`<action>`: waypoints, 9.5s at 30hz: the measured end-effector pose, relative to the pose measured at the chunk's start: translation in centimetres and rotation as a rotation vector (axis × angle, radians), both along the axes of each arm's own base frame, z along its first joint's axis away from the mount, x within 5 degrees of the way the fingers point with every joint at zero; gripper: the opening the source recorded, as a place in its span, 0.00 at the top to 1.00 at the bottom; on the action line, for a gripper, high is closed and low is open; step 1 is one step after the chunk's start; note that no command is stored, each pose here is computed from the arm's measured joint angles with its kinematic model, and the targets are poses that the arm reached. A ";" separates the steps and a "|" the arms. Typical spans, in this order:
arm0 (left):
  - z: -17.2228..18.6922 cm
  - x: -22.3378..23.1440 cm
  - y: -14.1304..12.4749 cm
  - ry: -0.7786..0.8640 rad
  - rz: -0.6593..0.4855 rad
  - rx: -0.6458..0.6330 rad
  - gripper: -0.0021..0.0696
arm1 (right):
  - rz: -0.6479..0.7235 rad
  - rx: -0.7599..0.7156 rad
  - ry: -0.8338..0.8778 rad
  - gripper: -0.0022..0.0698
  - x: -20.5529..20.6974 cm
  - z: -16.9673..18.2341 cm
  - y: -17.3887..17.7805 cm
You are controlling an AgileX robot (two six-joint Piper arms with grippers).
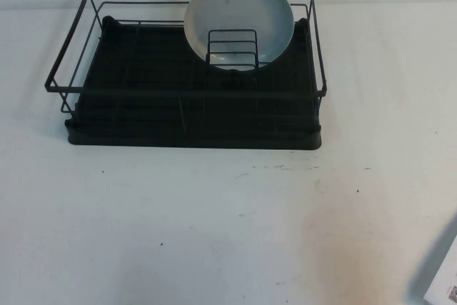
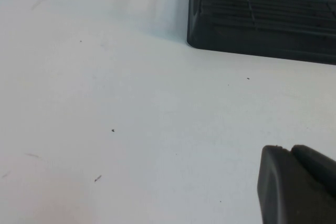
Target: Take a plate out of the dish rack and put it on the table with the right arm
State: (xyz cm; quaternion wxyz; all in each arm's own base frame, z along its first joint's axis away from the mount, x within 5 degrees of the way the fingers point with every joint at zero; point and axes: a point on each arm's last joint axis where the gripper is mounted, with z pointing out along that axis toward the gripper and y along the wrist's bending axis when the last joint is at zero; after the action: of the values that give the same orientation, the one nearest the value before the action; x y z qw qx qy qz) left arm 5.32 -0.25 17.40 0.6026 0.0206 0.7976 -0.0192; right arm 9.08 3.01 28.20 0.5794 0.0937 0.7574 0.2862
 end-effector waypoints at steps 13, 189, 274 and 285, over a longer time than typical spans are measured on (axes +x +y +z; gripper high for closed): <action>0.0 0.0 0.0 0.000 0.000 0.000 0.98 | 0.199 -0.244 0.116 1.00 10.1 6.0 1.9; 0.0 0.0 0.0 0.000 0.000 0.000 0.98 | 0.487 -0.864 -0.291 0.98 34.7 12.8 13.5; 0.0 0.0 0.0 0.000 0.000 0.000 0.98 | 0.358 -0.310 0.817 0.98 20.6 -9.8 16.5; 0.0 0.0 0.0 0.000 0.000 0.000 0.98 | 0.360 -0.327 0.803 0.53 20.7 -9.7 16.5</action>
State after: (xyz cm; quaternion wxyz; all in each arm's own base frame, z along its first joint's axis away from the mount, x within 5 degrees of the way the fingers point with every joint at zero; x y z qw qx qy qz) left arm 5.32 -0.25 17.40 0.6026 0.0206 0.7976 -0.0192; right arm 29.81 19.50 18.46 0.1887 -0.0284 0.9609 0.2004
